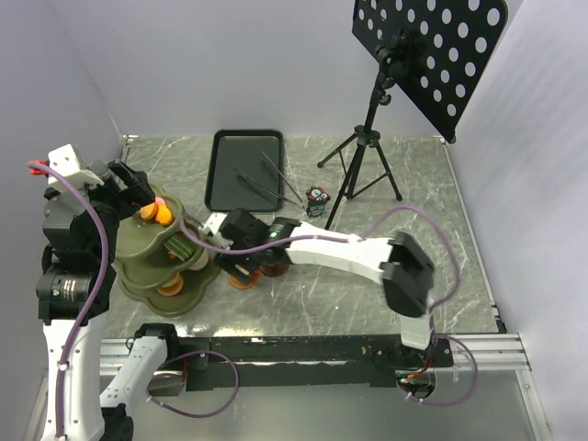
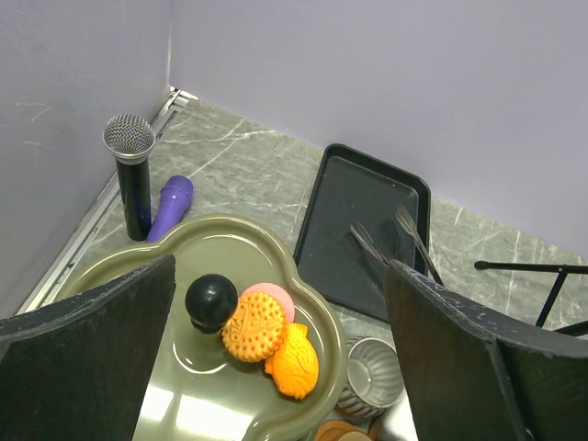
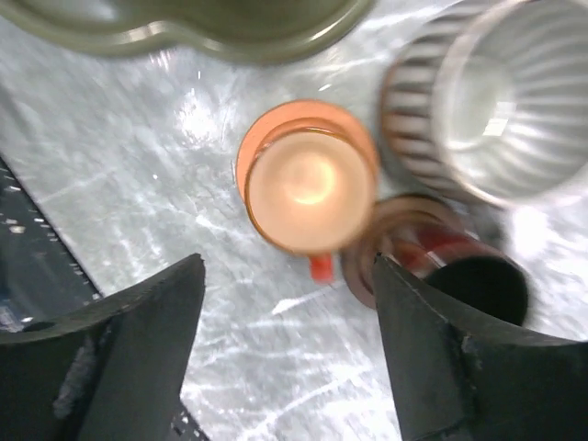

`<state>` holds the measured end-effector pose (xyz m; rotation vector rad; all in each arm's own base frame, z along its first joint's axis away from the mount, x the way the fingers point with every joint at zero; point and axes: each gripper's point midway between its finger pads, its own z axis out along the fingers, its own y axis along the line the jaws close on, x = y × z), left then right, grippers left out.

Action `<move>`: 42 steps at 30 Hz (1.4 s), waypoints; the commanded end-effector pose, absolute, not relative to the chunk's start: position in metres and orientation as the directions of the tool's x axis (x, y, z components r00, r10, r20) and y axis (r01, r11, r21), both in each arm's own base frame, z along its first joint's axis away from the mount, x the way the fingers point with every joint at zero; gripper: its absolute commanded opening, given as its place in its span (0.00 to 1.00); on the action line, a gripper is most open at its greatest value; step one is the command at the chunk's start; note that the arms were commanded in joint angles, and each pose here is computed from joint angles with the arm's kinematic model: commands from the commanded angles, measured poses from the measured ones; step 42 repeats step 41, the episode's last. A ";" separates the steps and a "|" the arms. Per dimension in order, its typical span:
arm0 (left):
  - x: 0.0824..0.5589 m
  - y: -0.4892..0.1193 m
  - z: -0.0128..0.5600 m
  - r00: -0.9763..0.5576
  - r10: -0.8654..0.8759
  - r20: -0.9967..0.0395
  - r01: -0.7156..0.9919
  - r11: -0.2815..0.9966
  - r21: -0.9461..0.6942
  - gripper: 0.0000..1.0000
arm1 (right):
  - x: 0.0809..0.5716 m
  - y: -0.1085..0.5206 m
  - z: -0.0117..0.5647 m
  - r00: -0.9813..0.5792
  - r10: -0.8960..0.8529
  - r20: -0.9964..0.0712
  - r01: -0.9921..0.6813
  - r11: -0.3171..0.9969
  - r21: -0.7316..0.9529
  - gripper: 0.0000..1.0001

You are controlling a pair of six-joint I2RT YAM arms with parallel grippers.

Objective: Serve the afternoon tea

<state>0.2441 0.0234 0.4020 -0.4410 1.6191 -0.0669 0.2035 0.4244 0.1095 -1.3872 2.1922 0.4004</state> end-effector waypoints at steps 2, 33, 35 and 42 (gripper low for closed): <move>0.244 0.024 0.419 0.015 -0.322 -0.947 -0.231 0.920 -0.316 1.00 | 0.231 0.412 0.204 -0.349 -0.528 -0.774 -0.818 0.574 -0.023 0.83; 0.225 0.049 0.449 0.181 -0.398 -0.899 -0.333 0.836 -0.437 1.00 | 0.328 0.114 0.333 -0.108 0.077 -0.991 0.033 0.997 0.074 0.85; 0.226 0.051 0.447 0.175 -0.397 -0.901 -0.350 0.830 -0.434 1.00 | 0.330 0.115 0.333 -0.112 0.076 -0.991 0.033 0.997 0.073 0.85; 0.227 0.052 0.446 0.180 -0.414 -0.893 -0.359 0.817 -0.451 1.00 | 0.330 0.115 0.337 -0.106 0.076 -0.991 0.031 0.997 0.073 0.85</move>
